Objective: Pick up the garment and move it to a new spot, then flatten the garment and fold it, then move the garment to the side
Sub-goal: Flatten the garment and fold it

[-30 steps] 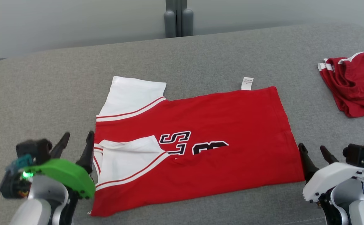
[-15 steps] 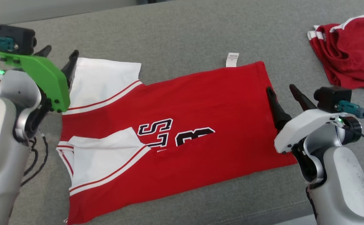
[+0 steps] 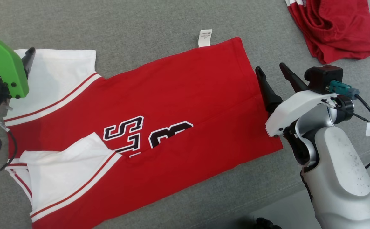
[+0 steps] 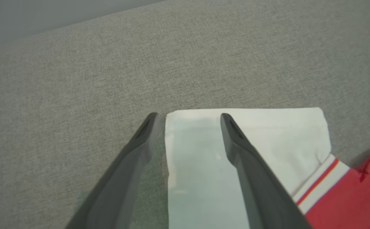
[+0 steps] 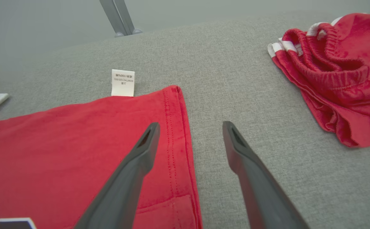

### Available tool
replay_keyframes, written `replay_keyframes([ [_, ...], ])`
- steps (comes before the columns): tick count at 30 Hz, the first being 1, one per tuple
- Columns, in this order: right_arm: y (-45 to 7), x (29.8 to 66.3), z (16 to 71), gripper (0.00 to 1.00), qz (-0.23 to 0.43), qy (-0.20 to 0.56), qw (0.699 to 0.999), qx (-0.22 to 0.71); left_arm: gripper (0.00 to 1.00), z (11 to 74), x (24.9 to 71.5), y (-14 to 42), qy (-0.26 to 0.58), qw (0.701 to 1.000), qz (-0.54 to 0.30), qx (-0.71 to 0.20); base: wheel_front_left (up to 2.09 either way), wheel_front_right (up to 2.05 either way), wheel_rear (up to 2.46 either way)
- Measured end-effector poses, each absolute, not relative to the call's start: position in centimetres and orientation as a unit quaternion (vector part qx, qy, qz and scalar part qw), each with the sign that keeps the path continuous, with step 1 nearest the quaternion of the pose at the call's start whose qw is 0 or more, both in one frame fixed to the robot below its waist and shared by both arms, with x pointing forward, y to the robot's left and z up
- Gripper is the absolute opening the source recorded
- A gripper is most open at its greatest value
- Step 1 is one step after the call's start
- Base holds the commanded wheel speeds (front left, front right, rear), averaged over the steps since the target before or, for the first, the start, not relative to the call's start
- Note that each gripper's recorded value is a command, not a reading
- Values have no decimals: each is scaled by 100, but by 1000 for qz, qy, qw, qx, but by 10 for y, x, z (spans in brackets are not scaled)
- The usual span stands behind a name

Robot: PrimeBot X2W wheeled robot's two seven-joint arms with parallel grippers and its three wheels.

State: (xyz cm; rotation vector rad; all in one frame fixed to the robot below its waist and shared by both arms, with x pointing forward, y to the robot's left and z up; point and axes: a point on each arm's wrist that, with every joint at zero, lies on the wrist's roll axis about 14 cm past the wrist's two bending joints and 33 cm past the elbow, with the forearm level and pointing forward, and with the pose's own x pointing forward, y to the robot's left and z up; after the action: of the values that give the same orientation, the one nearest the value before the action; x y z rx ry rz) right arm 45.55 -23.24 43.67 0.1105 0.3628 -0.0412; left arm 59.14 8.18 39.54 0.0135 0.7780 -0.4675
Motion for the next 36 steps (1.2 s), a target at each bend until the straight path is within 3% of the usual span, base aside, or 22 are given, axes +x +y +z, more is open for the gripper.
replay_keyframes([
  [9,-239,453,426,100,-30,190,980,54,100,367,582,88,419,882,-217,5,0,0,0],
  [10,-238,453,426,100,-28,190,980,54,89,367,582,89,419,882,-215,5,0,0,0],
  [13,-234,457,429,100,-22,185,981,53,86,367,579,94,420,883,-207,6,0,0,0],
  [15,-232,459,431,100,-17,183,982,52,63,367,578,94,421,884,-206,6,0,0,0],
  [16,-231,460,432,100,-15,182,982,52,45,367,578,94,419,884,-206,4,0,0,0],
  [17,-230,461,432,100,-13,182,982,53,39,367,577,94,419,884,-207,0,0,0,0],
  [19,-229,462,432,100,-10,183,982,51,3,368,576,89,415,884,-213,-10,0,0,0],
  [20,-229,463,432,100,-9,182,982,50,0,369,576,88,410,887,-214,-12,0,0,0],
  [27,-232,480,438,100,3,186,982,25,0,388,582,84,361,906,-218,-32,0,0,0],
  [36,-231,514,425,100,30,248,968,-33,0,423,581,90,293,928,-227,-48,0,0,0],
])
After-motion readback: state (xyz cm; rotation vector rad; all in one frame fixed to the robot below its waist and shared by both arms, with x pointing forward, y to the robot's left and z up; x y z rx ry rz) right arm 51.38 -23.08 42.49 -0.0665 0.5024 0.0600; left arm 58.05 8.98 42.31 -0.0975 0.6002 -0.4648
